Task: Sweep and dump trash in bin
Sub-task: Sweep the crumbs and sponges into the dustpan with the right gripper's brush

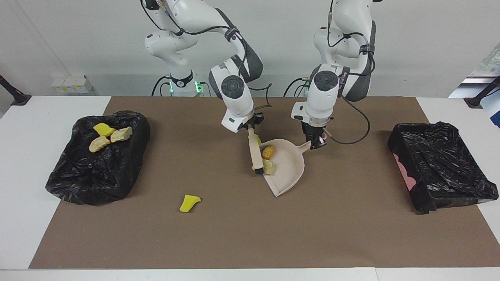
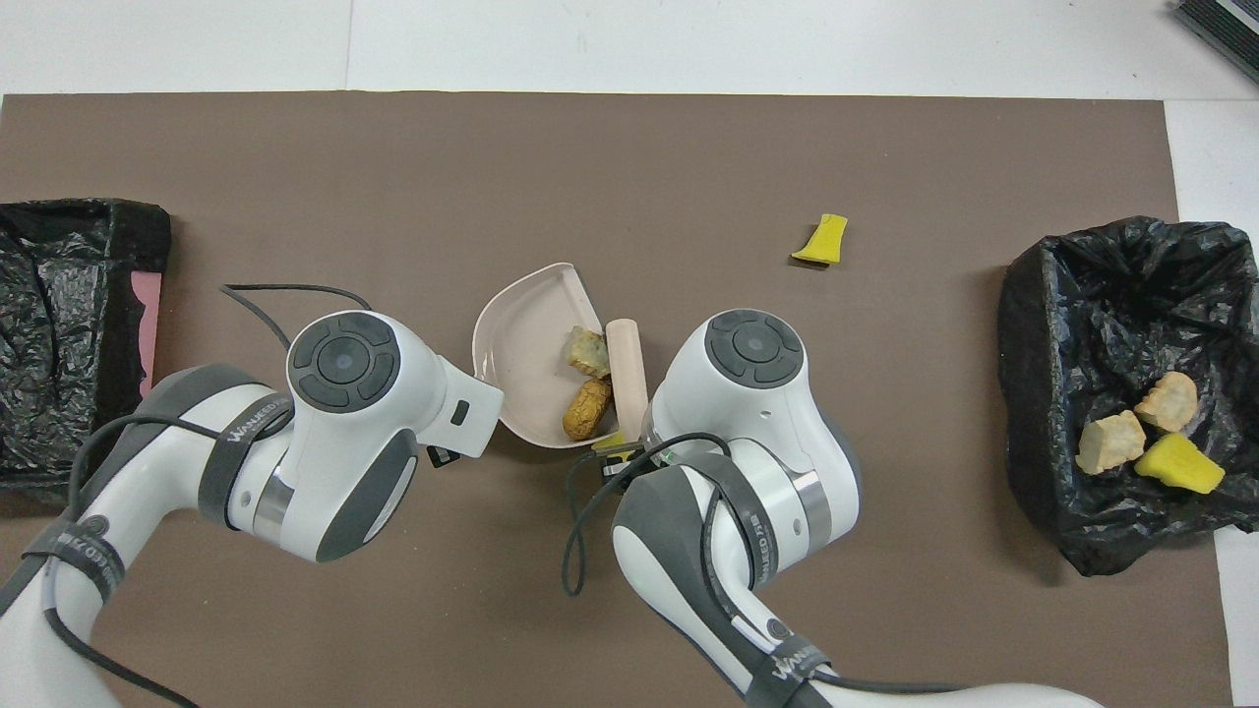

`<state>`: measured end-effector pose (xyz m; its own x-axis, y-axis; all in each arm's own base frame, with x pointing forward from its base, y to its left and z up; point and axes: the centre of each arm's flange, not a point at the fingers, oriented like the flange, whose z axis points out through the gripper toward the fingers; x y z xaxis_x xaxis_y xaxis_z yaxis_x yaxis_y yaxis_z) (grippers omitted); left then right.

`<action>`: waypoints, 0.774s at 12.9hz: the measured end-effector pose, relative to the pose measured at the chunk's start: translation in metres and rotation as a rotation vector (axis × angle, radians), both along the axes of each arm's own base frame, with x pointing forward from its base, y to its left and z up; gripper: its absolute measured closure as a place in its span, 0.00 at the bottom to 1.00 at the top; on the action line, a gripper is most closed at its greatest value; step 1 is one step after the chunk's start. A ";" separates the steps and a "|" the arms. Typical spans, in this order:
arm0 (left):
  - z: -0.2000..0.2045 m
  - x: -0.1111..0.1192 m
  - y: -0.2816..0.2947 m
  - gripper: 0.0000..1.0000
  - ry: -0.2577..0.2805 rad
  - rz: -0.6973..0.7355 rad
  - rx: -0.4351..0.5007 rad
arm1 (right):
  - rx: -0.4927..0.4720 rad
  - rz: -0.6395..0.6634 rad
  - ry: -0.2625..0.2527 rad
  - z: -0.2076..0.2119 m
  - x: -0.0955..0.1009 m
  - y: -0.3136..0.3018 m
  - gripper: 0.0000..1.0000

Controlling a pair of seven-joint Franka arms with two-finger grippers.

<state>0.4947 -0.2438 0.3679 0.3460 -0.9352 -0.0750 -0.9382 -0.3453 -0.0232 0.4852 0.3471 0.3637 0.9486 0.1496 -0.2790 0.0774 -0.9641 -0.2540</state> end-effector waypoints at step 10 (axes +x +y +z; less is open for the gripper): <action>-0.001 0.000 0.001 0.69 -0.003 -0.012 -0.002 | -0.009 -0.032 0.052 0.048 0.057 -0.076 0.74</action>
